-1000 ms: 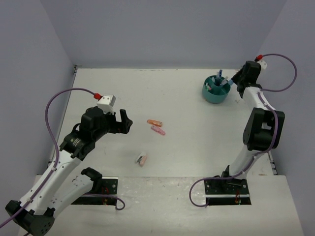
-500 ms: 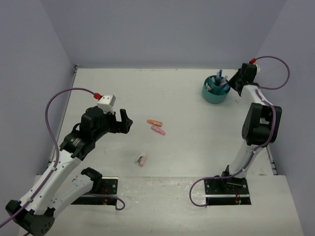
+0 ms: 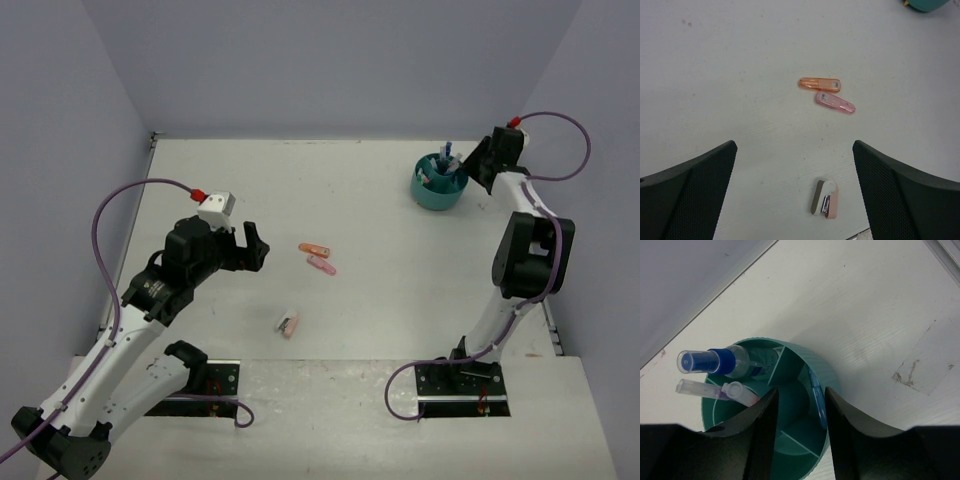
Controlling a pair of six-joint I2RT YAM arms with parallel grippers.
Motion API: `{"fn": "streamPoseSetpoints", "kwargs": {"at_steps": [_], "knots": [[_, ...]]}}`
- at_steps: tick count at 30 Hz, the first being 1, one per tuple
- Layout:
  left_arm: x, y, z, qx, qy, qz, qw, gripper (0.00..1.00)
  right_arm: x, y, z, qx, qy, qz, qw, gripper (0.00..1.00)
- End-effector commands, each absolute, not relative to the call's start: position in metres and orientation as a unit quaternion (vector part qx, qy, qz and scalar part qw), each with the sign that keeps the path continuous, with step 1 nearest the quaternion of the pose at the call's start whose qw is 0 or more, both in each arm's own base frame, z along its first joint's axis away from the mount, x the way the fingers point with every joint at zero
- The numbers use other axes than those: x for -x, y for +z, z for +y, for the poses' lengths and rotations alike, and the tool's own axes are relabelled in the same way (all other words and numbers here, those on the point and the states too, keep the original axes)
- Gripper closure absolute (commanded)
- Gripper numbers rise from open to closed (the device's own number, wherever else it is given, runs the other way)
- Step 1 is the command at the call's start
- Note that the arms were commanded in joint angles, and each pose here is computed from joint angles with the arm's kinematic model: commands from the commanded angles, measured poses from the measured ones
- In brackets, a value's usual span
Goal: Sort the stationery into containers
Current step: Place the stationery in the storage box, then pick up the stationery from the center of the board.
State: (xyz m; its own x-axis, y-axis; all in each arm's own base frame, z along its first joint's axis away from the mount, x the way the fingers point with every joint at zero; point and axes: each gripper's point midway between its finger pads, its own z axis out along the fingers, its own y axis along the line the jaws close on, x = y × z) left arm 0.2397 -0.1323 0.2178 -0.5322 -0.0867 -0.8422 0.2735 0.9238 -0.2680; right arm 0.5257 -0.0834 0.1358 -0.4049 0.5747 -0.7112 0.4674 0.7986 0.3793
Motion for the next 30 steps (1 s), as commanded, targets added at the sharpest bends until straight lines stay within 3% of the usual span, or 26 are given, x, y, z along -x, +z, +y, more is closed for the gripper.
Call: {"fn": "streamPoseSetpoints", "kwargs": {"at_steps": [1, 4, 6, 10, 14, 18, 24, 30], "knots": [[-0.251, 0.222, -0.117, -0.023, -0.151, 0.85, 0.504, 0.0, -0.507, 0.253, -0.077, -0.295, 0.09, 0.773, 0.555, 0.57], [-0.253, 0.223, -0.1, 0.017, -0.115, 0.853, 0.509, 0.0, -0.481, 0.286, -0.048, -0.266, 0.117, 0.748, 0.597, 0.57], [-0.256, 0.225, -0.077, 0.066, -0.074, 0.849, 0.519, 0.0, -0.44, 0.334, 0.0, -0.17, 0.117, 0.73, 0.651, 0.56], [-0.254, 0.238, -0.059, 0.101, -0.061, 0.831, 0.543, 0.0, -0.392, 0.335, 0.138, 0.055, 0.204, 0.751, 0.625, 0.55], [-0.252, 0.244, -0.057, 0.103, -0.07, 0.821, 0.557, 0.0, -0.364, 0.256, 0.227, 0.188, 0.189, 0.819, 0.508, 0.52], [-0.253, 0.24, -0.062, 0.09, -0.077, 0.826, 0.551, 0.0, -0.364, 0.184, 0.268, 0.28, 0.133, 0.86, 0.405, 0.48], [-0.255, 0.236, -0.068, 0.076, -0.083, 0.833, 0.542, 0.0, -0.39, 0.133, 0.311, 0.368, 0.082, 0.866, 0.327, 0.5], [-0.254, 0.236, -0.071, 0.069, -0.089, 0.833, 0.542, 0.0, -0.384, 0.087, 0.33, 0.414, 0.063, 0.87, 0.259, 0.5]]}}
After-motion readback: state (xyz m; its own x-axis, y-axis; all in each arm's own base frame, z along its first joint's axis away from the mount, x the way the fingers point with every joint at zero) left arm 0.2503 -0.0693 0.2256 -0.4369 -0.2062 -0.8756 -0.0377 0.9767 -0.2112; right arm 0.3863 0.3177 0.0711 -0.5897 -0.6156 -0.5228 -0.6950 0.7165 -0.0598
